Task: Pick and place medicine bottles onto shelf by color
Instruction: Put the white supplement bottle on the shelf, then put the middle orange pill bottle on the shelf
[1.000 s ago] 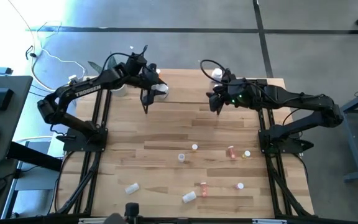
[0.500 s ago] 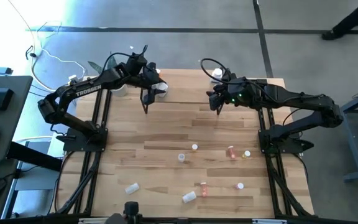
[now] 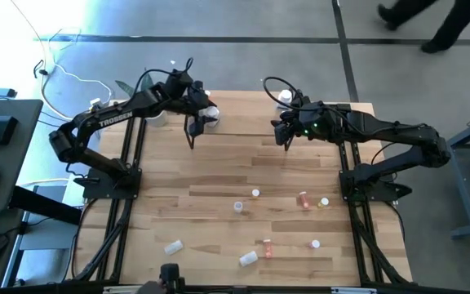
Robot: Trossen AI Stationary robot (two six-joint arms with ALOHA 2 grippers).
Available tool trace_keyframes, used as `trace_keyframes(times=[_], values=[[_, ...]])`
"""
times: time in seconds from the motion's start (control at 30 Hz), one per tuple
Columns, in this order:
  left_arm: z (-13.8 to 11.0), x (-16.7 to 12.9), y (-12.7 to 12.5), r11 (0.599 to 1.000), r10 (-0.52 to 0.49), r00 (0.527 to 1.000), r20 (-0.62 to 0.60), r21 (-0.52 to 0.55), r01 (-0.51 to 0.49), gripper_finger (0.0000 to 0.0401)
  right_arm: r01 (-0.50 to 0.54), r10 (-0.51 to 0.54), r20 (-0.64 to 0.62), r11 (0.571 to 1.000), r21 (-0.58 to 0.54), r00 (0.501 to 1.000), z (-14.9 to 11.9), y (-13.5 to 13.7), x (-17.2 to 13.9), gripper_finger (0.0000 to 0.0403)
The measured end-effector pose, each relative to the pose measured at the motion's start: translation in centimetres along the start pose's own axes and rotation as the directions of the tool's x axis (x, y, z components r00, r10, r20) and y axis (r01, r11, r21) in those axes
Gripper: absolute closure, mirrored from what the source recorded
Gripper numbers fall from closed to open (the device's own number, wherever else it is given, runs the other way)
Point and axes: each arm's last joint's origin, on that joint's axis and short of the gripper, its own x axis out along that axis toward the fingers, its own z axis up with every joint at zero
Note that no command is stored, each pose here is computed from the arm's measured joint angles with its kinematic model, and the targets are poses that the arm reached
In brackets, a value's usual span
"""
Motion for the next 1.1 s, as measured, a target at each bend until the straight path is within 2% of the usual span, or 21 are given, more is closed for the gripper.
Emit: trace_keyframes(times=[0.47,0.73,0.93,1.1], values=[[0.7,-0.2,0.2,1.0,0.023,0.998,0.056,-0.009,-0.023,0.0165,0.0,0.0,-0.001,1.0,0.0,1.0,0.0,0.0,0.0,0.0208],[2.9,-1.7,0.8,0.999,0.032,0.997,0.069,-0.016,-0.031,0.0164,-0.006,0.006,-0.005,1.0,0.0,1.0,0.0,0.0,0.0,0.0208],[4.2,-3.2,0.8,0.998,0.009,1.0,0.028,-0.055,-0.007,0.0164,-0.098,0.097,-0.073,0.995,-0.002,0.993,-0.2,0.3,0.0,0.0208],[4.1,-3.4,-0.4,0.99,-0.08,0.997,-0.026,-0.122,0.076,0.0164,-0.164,0.162,-0.165,0.986,0.002,0.973,-0.7,0.3,-0.1,0.0208]])
